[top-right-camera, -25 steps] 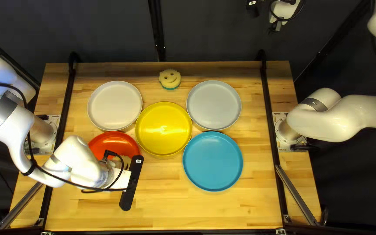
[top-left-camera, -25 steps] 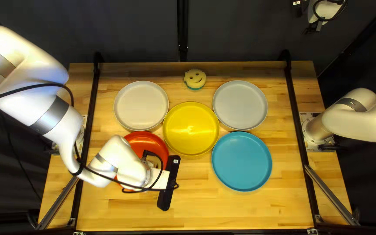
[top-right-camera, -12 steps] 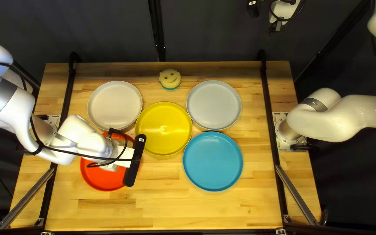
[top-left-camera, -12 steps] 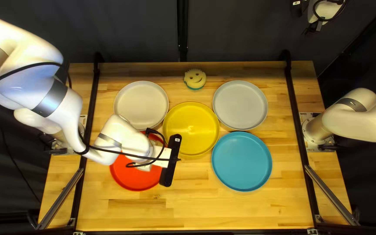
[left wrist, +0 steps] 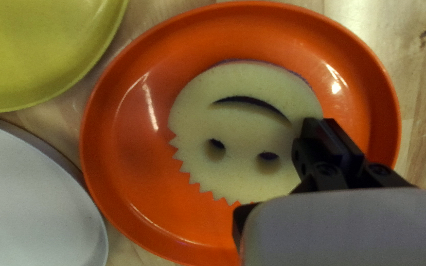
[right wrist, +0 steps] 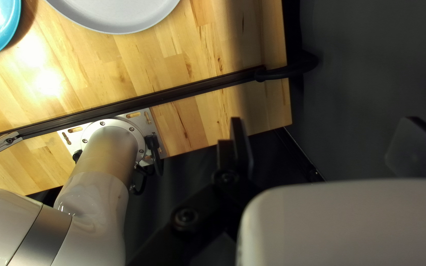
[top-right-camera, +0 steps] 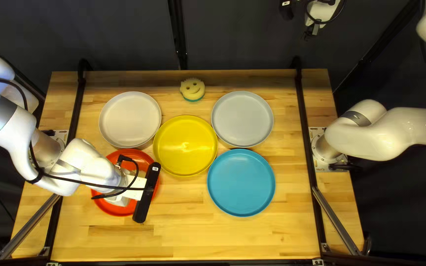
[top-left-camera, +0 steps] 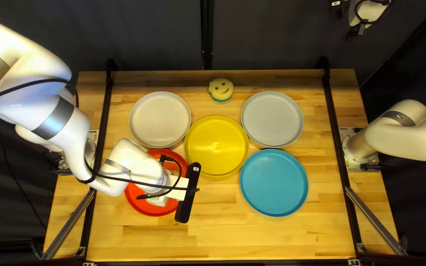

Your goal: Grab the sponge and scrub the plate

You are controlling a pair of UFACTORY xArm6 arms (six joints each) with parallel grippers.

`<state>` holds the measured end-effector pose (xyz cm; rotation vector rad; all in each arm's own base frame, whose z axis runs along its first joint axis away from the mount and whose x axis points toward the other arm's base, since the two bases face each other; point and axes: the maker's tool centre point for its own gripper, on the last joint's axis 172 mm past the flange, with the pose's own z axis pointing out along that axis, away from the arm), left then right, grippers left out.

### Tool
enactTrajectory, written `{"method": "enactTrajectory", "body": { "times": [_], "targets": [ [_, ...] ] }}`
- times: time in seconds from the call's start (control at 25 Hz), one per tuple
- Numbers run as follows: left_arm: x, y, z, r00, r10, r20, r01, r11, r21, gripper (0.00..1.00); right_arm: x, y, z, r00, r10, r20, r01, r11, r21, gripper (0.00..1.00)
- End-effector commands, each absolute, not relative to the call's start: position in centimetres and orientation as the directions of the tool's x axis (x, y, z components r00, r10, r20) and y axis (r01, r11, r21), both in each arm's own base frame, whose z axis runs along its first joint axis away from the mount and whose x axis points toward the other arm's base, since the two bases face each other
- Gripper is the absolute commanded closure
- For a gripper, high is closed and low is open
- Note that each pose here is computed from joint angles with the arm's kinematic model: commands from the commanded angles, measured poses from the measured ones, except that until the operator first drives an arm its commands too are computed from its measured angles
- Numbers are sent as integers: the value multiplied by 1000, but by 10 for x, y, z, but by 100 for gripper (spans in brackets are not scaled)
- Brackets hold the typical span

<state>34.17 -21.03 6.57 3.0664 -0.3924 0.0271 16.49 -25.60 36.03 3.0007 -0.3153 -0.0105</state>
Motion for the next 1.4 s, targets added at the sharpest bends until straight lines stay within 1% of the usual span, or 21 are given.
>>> {"method": "enactTrajectory", "body": {
  "times": [0.04, 0.28, 0.72, 0.92, 1.08, 1.4],
  "targets": [
    [338, -233, 72, 969, -245, 18, -245, -967, 61, 100, 165, -256, 360, 978, -207, 6, -207, -971, 124, 0],
    [326, -227, 67, 972, -233, 5, -233, -970, 68, 100, 165, -256, 360, 978, -207, 6, -207, -971, 124, 0],
    [321, -157, 52, 982, -187, 5, -187, -979, 82, 100, 165, -256, 360, 978, -207, 6, -207, -971, 124, 0],
    [319, -141, 53, 984, -179, 6, -179, -980, 85, 100, 165, -256, 360, 978, -207, 6, -207, -971, 124, 0],
    [313, -143, 51, 984, -178, 7, -178, -980, 92, 100, 165, -256, 360, 978, -207, 6, -207, -971, 124, 0],
    [312, -192, 51, 982, -188, 14, -189, -972, 142, 100, 165, -256, 360, 978, -207, 6, -207, -971, 124, 0]
  ]
}}
